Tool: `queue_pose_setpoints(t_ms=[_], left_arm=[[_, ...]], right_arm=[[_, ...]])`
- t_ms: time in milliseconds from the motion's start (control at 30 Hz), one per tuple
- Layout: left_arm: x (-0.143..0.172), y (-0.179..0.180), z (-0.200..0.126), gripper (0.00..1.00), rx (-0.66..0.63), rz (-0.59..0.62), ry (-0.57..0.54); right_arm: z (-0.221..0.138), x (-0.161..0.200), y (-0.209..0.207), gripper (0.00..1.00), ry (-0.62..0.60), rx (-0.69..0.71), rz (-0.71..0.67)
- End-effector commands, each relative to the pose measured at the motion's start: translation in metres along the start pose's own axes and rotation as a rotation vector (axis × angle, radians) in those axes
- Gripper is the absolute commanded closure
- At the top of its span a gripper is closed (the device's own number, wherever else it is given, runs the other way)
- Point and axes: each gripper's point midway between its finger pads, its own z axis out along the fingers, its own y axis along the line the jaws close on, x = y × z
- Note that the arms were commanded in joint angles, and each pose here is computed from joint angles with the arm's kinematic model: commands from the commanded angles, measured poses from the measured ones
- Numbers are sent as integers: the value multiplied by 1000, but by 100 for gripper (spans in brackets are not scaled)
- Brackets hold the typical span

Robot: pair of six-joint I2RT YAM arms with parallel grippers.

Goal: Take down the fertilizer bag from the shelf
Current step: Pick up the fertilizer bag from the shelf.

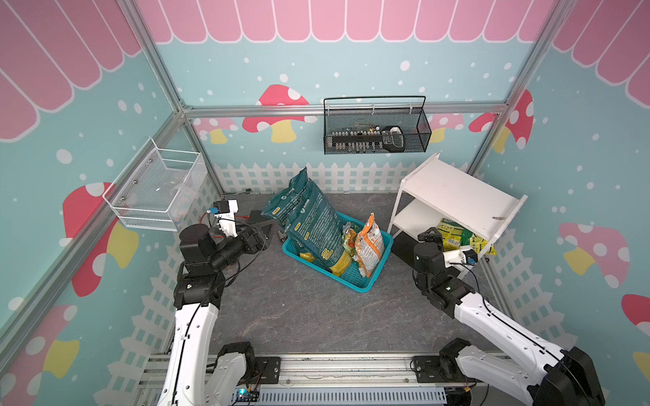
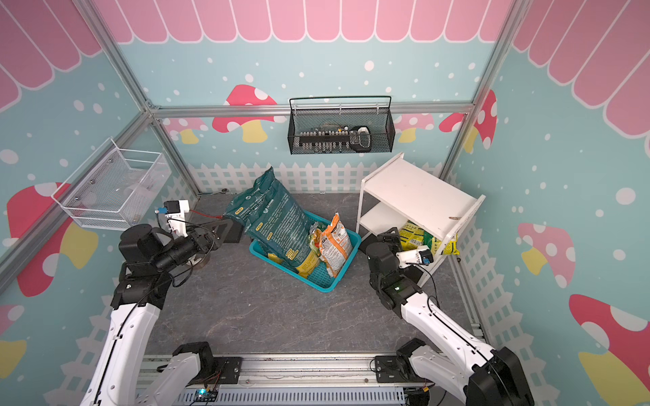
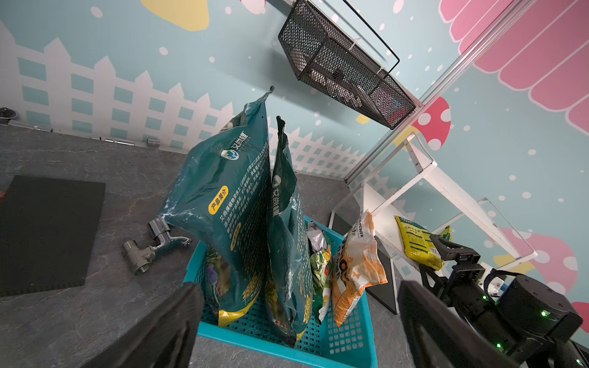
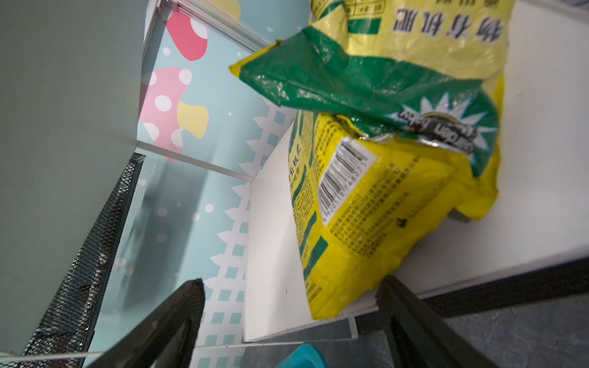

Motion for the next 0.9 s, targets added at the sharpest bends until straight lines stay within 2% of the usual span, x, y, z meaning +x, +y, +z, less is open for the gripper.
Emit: queue_pose_setpoints(t_ms=[0, 233, 400, 533, 667, 800, 867], left_arm=[[-8, -9, -4, 0, 9, 44, -19], [-8, -9, -4, 1, 9, 45, -19], [-8, -9, -4, 1, 7, 44, -19], [-9, -10, -4, 1, 11, 47, -20], [-9, -10, -4, 0, 11, 46, -20], [-9, -10, -4, 1, 11, 45, -20], [-8, -10, -4, 1, 10, 45, -19]], right_arm=[[3, -7, 0, 9, -10, 14, 12], [13, -10, -22, 10, -4, 68, 78], [19, -11, -28, 11, -2, 91, 77], [20, -11, -33, 16, -8, 100, 76], [22, -15, -32, 45, -25, 104, 61], [24, -15, -37, 83, -24, 114, 55], [23, -16, -36, 92, -21, 111, 49]])
